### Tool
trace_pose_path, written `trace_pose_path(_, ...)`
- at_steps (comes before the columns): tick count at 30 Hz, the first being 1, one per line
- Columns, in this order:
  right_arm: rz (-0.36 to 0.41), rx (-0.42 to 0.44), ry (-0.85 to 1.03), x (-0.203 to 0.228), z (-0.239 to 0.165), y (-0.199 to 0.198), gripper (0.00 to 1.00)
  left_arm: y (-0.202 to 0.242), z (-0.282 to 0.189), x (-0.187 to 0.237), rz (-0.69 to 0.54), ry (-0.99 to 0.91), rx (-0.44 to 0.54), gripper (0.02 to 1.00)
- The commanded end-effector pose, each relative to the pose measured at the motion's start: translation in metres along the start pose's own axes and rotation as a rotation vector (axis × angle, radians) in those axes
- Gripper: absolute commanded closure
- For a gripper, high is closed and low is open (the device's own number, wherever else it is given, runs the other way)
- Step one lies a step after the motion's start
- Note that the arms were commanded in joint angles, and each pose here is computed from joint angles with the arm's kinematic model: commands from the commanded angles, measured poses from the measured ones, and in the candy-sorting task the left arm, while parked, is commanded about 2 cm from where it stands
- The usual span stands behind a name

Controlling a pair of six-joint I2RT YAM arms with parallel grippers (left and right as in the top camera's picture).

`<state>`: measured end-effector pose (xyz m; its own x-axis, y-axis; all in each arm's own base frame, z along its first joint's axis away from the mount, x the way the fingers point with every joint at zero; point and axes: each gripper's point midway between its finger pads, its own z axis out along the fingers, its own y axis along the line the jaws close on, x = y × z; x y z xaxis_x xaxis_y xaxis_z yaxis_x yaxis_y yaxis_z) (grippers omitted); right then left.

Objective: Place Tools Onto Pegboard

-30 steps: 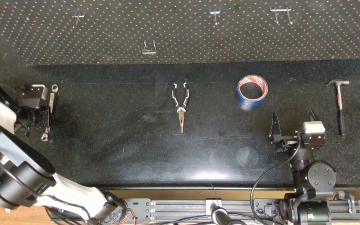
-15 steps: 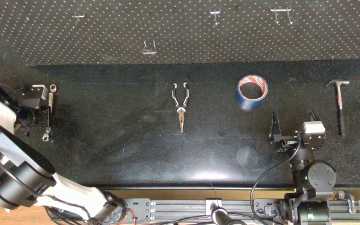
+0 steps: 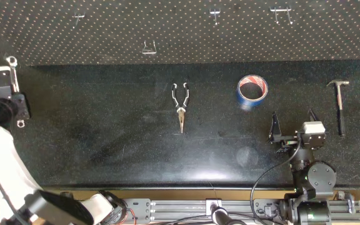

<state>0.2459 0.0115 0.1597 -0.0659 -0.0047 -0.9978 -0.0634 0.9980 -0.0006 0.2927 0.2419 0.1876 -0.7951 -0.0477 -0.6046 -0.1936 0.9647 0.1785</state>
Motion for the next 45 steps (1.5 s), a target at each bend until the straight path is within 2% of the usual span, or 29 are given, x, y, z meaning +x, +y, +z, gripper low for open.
trace_pose_path(1,-0.018,-0.013,0.001,0.002,0.000,0.003,0.066,-0.031,-0.070,-0.059,-0.007,-0.254,-0.014,0.993)
trace_pose_path(3,-0.018,-0.013,0.001,0.002,0.000,0.003,0.066,-0.070,-0.107,-0.080,0.082,-0.371,0.037,0.991)
trace_pose_path(6,-0.018,-0.013,0.001,0.002,0.000,0.003,0.066,-0.104,-0.149,-0.091,0.068,-0.480,0.091,0.991)
trace_pose_path(9,-0.018,-0.013,0.001,0.002,0.000,0.003,0.066,-0.117,-0.154,-0.076,0.086,-0.500,0.098,0.991)
trace_pose_path(12,-0.018,-0.013,0.001,0.002,0.000,0.003,0.066,-0.124,-0.125,-0.052,0.088,-0.510,0.095,0.991)
trace_pose_path(18,-0.018,-0.013,0.001,0.002,0.000,0.003,0.066,-0.166,-0.094,-0.047,0.168,-0.537,0.188,0.991)
trace_pose_path(22,-0.018,-0.013,0.001,0.002,0.000,0.003,0.066,-0.165,-0.081,-0.046,0.165,-0.513,0.179,0.991)
trace_pose_path(24,-0.018,-0.013,0.001,0.002,0.000,0.003,0.066,-0.158,-0.071,-0.047,0.159,-0.544,0.123,0.991)
trace_pose_path(28,-0.018,-0.012,0.001,0.002,0.000,0.003,0.071,-0.149,-0.053,-0.047,0.144,-0.513,0.080,0.991)
trace_pose_path(29,-0.018,-0.013,0.001,0.002,0.000,0.003,0.066,-0.149,-0.043,-0.047,0.125,-0.494,0.087,0.993)
trace_pose_path(30,-0.018,-0.013,0.001,0.002,0.000,0.003,0.066,-0.148,-0.035,-0.050,0.047,-0.487,0.101,0.989)
trace_pose_path(32,-0.018,-0.013,0.001,0.002,0.000,0.003,0.066,-0.147,-0.035,-0.056,-0.007,-0.510,0.109,0.989)
trace_pose_path(34,-0.018,-0.013,0.001,0.002,0.000,0.003,0.066,-0.145,-0.038,-0.064,-0.007,-0.544,0.104,0.991)
trace_pose_path(39,-0.018,-0.013,0.001,0.002,0.000,0.003,0.066,-0.181,-0.037,-0.062,0.051,-0.526,0.219,0.991)
trace_pose_path(43,-0.018,-0.013,0.001,0.002,0.000,0.003,0.066,-0.182,-0.033,-0.060,0.051,-0.514,0.217,0.991)
trace_pose_path(45,-0.018,-0.013,0.001,0.002,0.000,0.003,0.066,-0.177,-0.026,-0.057,0.042,-0.491,0.184,0.991)
